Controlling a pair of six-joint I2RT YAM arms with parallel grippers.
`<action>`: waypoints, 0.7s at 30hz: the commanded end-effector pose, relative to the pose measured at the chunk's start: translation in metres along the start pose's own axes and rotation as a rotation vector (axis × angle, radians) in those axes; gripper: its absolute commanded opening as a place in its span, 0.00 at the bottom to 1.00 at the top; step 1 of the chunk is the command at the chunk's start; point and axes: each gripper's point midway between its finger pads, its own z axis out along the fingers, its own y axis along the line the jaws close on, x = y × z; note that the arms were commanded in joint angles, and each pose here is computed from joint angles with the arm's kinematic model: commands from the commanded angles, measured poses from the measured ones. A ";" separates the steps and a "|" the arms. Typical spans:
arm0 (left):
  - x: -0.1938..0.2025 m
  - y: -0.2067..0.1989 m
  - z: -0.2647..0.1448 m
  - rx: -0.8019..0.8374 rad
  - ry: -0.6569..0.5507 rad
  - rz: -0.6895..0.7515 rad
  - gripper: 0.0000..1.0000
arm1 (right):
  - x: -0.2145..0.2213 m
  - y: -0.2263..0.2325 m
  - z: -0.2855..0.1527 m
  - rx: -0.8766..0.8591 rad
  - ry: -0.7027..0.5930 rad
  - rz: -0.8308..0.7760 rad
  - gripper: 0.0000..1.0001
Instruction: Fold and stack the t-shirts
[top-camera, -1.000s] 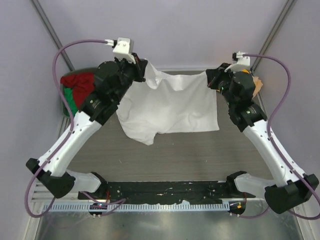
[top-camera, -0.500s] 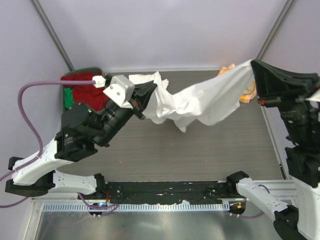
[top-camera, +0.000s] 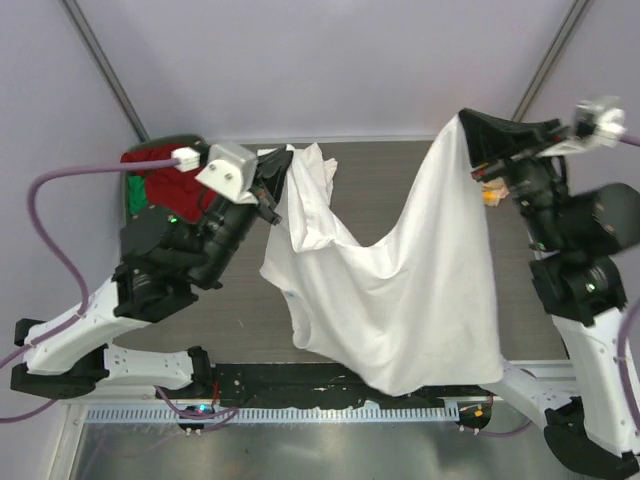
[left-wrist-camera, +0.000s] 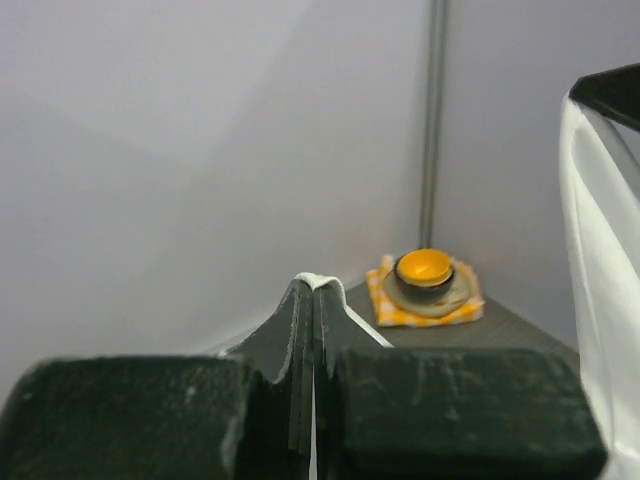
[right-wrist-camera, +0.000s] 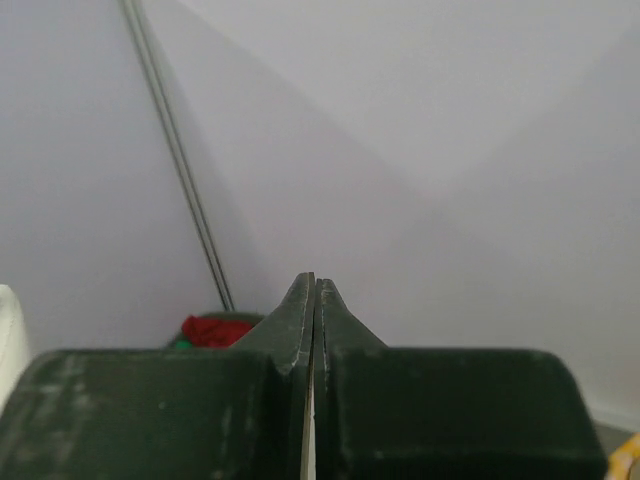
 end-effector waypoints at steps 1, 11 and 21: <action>0.092 0.015 0.031 -0.082 0.157 -0.040 0.00 | 0.096 -0.043 0.034 0.157 0.163 0.043 0.01; 0.283 0.113 0.084 -0.263 0.390 -0.248 0.00 | 0.255 -0.130 0.053 0.494 0.407 -0.017 0.01; 0.341 0.224 0.132 -0.456 0.461 -0.260 0.00 | 0.330 -0.178 0.084 0.614 0.519 -0.068 0.01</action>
